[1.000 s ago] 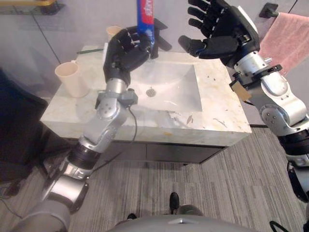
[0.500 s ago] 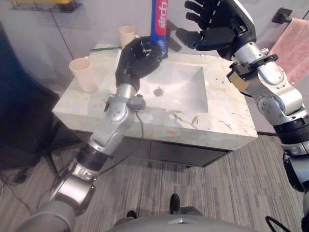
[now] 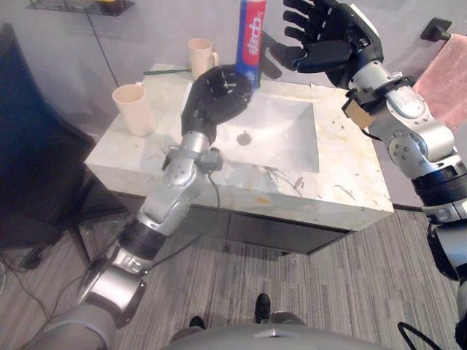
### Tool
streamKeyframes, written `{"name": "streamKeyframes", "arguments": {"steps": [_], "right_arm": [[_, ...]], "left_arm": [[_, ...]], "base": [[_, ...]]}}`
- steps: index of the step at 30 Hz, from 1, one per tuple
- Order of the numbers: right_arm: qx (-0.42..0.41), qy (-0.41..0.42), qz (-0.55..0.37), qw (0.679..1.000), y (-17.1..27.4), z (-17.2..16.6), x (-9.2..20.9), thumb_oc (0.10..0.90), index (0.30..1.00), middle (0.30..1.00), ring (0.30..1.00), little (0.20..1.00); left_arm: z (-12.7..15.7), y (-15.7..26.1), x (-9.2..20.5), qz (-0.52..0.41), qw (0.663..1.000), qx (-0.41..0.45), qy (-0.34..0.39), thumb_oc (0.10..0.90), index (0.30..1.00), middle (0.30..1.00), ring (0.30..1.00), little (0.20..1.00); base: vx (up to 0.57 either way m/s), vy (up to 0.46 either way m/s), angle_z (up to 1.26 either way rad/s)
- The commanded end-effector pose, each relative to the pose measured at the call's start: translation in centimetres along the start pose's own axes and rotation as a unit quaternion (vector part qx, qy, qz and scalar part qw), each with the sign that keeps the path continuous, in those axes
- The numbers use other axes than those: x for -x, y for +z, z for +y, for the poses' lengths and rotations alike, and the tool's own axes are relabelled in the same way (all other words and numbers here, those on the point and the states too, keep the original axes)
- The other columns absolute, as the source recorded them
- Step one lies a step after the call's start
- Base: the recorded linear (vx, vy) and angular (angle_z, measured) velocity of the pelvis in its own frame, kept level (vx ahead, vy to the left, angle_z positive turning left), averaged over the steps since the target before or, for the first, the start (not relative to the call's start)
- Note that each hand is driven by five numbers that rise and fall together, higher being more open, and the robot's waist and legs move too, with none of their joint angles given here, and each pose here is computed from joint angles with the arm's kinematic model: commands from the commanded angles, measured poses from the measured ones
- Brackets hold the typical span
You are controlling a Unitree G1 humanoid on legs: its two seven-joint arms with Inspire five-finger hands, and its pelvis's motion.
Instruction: Organize the bathroom.
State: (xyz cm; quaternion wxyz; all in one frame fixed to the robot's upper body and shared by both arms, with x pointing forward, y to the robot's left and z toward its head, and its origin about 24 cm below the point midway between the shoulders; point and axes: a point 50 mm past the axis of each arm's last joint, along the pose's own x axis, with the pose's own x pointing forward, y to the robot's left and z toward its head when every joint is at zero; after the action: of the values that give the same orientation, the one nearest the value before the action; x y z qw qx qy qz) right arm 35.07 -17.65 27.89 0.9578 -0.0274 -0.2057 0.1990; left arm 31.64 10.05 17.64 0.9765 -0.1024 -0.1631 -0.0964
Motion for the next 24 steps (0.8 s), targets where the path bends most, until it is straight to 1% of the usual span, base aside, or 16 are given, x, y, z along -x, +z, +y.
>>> {"name": "streamKeyframes", "arguments": {"steps": [1, 12, 19, 24], "right_arm": [[-0.021, 0.022, -0.144, 0.989, 7.2, 1.0, -2.8, 0.800, 0.900, 0.900, 0.900, 0.900], [-0.034, 0.039, -0.142, 0.988, 7.6, 2.3, -3.5, 0.800, 0.900, 0.900, 0.900, 0.900], [-0.038, 0.050, -0.133, 0.989, 7.1, 3.2, -3.8, 0.800, 0.900, 0.900, 0.900, 0.900], [-0.062, 0.057, -0.122, 0.989, 6.7, 3.6, -4.0, 0.800, 0.900, 0.900, 0.900, 0.900]], "left_arm": [[-2.2, 3.3, -0.5, -0.103, 0.992, -0.019, -0.067, 0.400, 0.300, 0.300, 0.300, 0.300], [-2.8, 2.6, -0.5, -0.085, 0.993, -0.024, -0.079, 0.400, 0.300, 0.300, 0.300, 0.300], [-3.1, 2.3, -0.6, -0.078, 0.993, -0.028, -0.087, 0.400, 0.300, 0.300, 0.300, 0.300], [-3.3, 2.3, -0.8, -0.077, 0.993, -0.033, -0.089, 0.400, 0.300, 0.300, 0.300, 0.300]], "base": [[0.00, -0.003, 0.04], [0.00, 0.000, 0.01], [0.00, 0.000, 0.00], [0.00, 0.000, 0.00]]}}
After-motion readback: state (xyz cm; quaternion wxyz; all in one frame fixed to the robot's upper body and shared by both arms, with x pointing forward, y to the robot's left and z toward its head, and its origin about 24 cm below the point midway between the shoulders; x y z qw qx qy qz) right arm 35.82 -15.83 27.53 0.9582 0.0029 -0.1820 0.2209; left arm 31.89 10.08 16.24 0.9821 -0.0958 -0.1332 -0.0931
